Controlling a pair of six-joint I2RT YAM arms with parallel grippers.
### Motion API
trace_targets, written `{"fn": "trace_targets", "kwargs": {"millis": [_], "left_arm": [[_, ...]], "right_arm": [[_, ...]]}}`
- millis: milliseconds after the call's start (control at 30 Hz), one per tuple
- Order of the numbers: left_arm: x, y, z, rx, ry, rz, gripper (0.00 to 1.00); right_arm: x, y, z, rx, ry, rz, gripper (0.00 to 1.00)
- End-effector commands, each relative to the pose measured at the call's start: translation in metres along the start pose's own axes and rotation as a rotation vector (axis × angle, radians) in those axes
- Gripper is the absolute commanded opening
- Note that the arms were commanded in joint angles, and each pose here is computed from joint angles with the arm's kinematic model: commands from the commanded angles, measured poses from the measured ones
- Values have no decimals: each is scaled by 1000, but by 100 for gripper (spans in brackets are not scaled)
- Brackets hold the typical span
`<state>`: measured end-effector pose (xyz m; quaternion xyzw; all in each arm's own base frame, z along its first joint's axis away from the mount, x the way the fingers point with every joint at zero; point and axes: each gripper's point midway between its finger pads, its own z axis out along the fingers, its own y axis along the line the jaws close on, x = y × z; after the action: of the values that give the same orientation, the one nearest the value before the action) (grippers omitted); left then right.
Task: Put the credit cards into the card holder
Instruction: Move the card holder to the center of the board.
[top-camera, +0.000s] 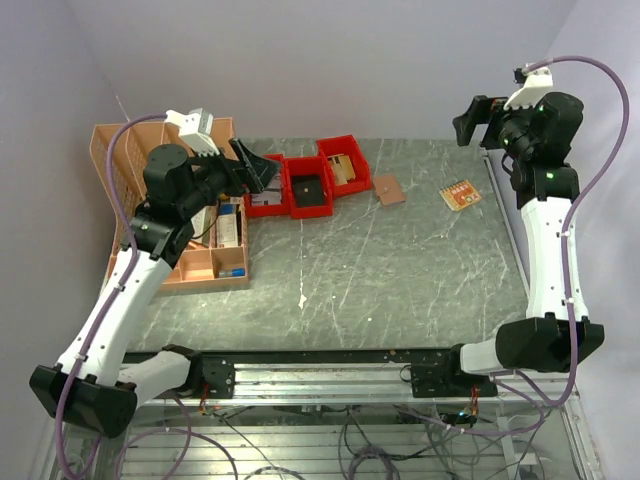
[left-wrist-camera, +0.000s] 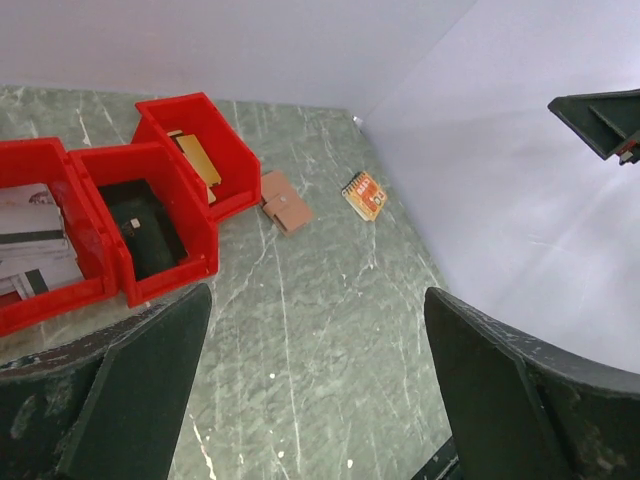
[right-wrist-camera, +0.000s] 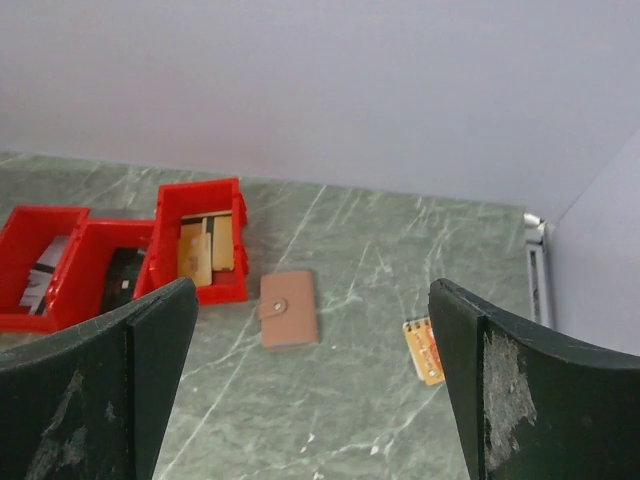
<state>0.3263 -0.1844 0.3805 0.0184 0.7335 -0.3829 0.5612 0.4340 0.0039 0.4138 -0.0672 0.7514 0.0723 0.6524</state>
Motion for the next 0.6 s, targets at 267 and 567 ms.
{"fn": "trace_targets", "kwargs": {"millis": [267,567], "left_arm": [[33,4,-15,40,29,-61,100],[85,26,-12,37,124,-128,97]], "right_arm": [[59,63,3,-406,77,28,100],[212,65,66,-561,456,26,100]]}}
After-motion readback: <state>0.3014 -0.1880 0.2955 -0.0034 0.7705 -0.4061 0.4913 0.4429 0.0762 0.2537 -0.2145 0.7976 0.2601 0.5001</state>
